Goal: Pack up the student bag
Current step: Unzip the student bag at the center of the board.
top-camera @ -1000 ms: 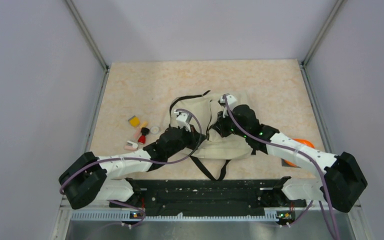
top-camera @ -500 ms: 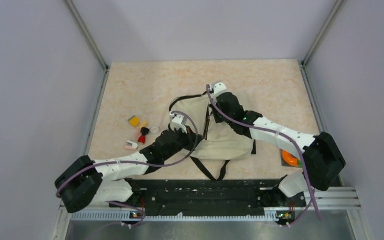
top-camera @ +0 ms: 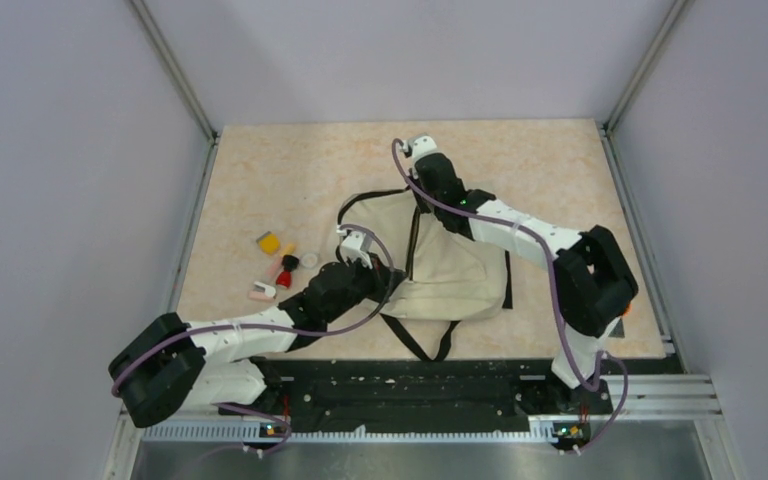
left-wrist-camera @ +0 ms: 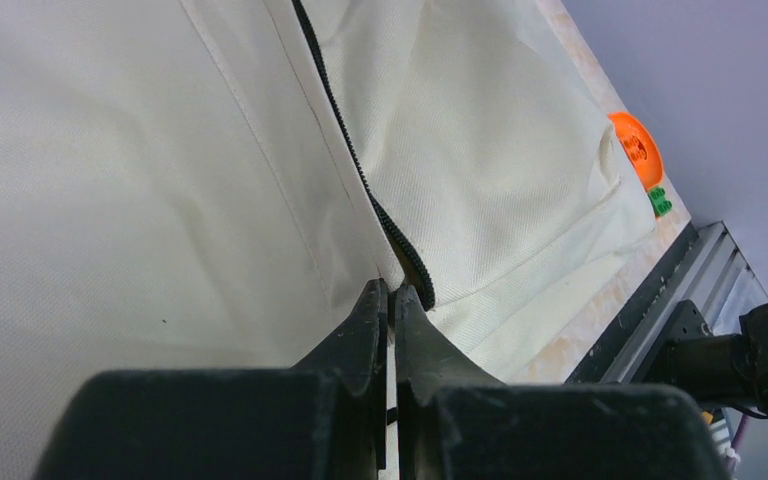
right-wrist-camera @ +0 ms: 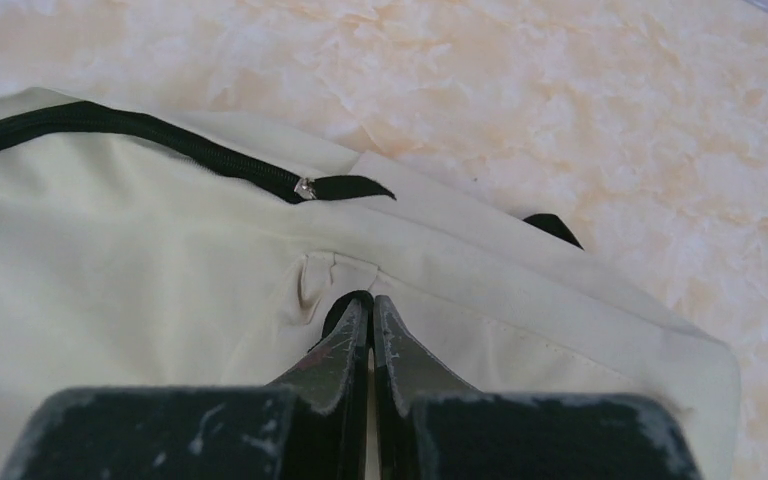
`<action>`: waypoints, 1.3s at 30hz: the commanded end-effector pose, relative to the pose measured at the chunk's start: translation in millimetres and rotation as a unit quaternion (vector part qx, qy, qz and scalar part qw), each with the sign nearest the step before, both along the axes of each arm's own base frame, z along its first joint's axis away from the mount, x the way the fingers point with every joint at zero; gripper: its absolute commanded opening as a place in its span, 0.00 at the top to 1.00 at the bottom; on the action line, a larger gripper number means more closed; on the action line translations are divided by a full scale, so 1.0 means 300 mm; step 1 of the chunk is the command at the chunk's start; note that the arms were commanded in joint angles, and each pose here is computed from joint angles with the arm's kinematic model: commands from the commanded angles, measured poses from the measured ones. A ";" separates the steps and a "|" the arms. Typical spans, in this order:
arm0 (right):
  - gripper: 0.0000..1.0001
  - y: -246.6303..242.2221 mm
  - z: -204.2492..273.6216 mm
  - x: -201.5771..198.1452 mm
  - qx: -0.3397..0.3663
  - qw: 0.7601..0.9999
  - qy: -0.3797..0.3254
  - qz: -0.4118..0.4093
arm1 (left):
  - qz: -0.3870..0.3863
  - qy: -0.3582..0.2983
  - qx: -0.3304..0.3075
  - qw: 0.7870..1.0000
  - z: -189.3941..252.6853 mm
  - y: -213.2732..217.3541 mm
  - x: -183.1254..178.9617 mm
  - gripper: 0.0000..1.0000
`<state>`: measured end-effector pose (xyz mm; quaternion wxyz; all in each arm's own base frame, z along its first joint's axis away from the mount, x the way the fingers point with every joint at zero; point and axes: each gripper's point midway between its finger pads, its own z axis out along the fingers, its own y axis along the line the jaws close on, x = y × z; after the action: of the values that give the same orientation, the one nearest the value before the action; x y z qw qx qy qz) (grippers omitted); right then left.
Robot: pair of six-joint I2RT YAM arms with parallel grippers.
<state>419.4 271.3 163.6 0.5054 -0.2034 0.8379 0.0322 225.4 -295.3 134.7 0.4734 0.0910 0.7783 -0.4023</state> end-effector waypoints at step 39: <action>0.29 -0.046 0.172 -0.458 0.124 0.990 0.039 0.047 | 0.096 0.072 0.019 0.993 0.054 0.011 0.284 0.39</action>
<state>298.6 245.8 210.6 0.4912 -0.1877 0.8381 0.1449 305.1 -275.5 132.3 0.4463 -0.0044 0.8450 -0.2946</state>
